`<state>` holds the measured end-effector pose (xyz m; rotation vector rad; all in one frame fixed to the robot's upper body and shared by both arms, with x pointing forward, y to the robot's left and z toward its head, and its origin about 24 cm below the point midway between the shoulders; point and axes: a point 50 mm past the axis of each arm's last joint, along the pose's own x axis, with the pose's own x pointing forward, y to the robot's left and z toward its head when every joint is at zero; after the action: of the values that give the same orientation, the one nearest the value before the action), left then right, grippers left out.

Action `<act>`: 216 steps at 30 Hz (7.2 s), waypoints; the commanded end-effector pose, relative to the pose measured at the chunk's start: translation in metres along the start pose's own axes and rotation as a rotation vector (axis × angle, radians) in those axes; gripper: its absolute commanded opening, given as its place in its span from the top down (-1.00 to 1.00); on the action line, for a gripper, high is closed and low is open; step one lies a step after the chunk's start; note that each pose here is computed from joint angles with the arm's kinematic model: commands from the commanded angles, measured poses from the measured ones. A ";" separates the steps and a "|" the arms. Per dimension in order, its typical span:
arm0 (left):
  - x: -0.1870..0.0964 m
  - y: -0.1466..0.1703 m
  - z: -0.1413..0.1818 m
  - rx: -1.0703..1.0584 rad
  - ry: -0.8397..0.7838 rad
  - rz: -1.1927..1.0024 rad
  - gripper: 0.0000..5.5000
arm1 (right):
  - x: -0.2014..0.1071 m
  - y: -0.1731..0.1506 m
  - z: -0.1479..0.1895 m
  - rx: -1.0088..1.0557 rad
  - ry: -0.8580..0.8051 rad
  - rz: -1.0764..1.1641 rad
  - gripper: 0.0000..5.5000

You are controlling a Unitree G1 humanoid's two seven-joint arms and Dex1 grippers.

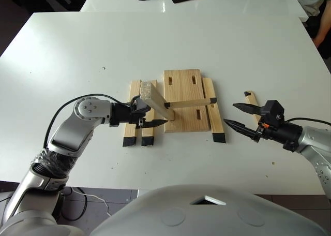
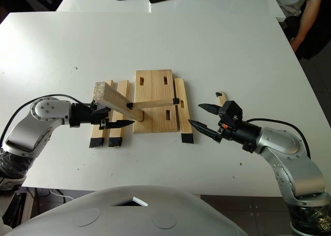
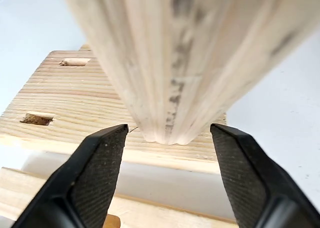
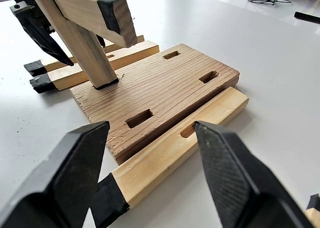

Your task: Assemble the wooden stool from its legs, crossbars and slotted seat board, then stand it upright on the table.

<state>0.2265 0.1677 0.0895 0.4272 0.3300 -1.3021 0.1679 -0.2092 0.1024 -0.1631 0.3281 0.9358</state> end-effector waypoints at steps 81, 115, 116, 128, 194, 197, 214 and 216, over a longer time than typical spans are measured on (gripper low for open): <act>-0.098 0.034 0.187 -0.212 -0.942 -0.031 0.26 | -0.046 -0.026 0.071 -0.145 -0.266 -0.066 -0.14; -0.029 -0.002 0.121 -0.045 -0.468 -0.244 0.26 | -0.013 -0.003 0.163 -0.073 -0.433 0.509 -0.14; -0.028 -0.003 0.121 -0.044 -0.467 -0.246 0.26 | -0.012 -0.003 0.163 -0.074 -0.430 0.511 -0.14; -0.022 -0.004 0.121 -0.046 -0.459 -0.265 0.26 | -0.005 0.002 0.163 -0.080 -0.425 0.548 0.11; -0.046 0.035 0.010 0.043 -0.039 -0.039 -0.24 | -0.002 -0.016 0.080 -0.277 -0.133 0.199 0.26; -0.042 0.035 0.014 0.051 -0.053 -0.049 -0.24 | 0.000 -0.018 0.074 -0.270 -0.112 0.200 0.26; -0.032 0.039 0.027 0.064 -0.080 -0.077 -0.24 | 0.011 -0.011 0.052 -0.218 -0.089 0.255 0.26; -0.032 0.039 0.027 0.064 -0.082 -0.078 -0.24 | 0.010 -0.010 0.051 -0.217 -0.082 0.263 0.26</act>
<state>0.2553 0.1946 0.1284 0.4122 0.2574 -1.3863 0.1979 -0.1959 0.1547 -0.2933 0.1091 1.1913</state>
